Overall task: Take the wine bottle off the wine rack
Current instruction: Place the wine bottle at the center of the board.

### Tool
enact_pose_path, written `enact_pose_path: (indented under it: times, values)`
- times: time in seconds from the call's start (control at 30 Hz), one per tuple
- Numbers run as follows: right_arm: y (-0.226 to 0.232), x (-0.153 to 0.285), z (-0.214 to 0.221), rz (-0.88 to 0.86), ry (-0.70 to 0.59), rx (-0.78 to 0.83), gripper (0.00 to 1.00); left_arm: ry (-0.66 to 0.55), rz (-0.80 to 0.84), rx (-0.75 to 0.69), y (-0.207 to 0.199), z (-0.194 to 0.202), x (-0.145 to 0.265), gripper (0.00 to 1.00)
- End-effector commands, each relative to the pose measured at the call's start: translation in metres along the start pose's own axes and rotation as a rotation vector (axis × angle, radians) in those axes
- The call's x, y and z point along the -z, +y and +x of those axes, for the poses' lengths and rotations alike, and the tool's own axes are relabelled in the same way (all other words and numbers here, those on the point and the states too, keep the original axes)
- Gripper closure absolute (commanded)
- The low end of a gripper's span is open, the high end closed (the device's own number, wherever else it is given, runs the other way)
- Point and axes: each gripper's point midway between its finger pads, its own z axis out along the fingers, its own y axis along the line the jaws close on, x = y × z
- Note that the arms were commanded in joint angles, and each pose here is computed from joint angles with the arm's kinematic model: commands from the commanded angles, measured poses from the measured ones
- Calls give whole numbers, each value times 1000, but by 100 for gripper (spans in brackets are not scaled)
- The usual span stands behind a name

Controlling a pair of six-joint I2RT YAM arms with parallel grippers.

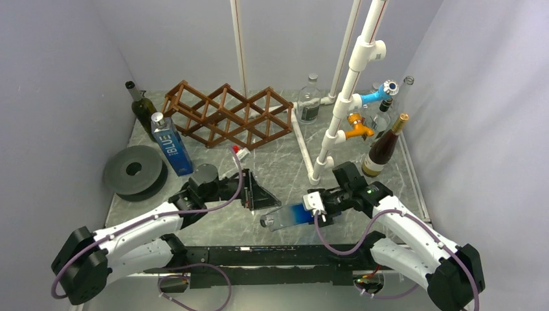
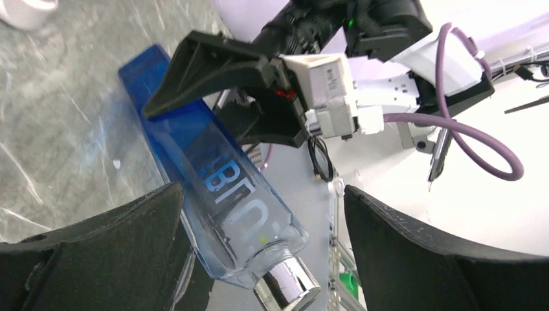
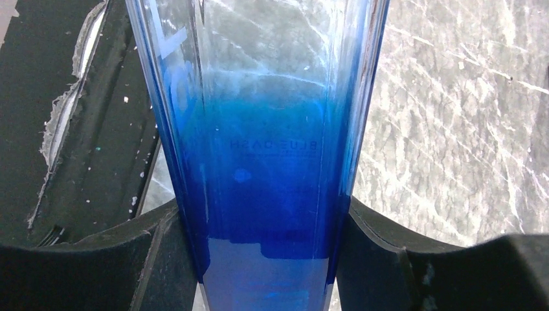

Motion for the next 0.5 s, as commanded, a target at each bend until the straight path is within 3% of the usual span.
enact_pose_path:
  times: [0.0,0.47]
  values:
    - [-16,6,-33,44,-125,88,100,-178,19,-112,-14,-30,9,1]
    - [-19,12,-37,55,-156,40,100,-419,9,-115,-4,-42,38,0]
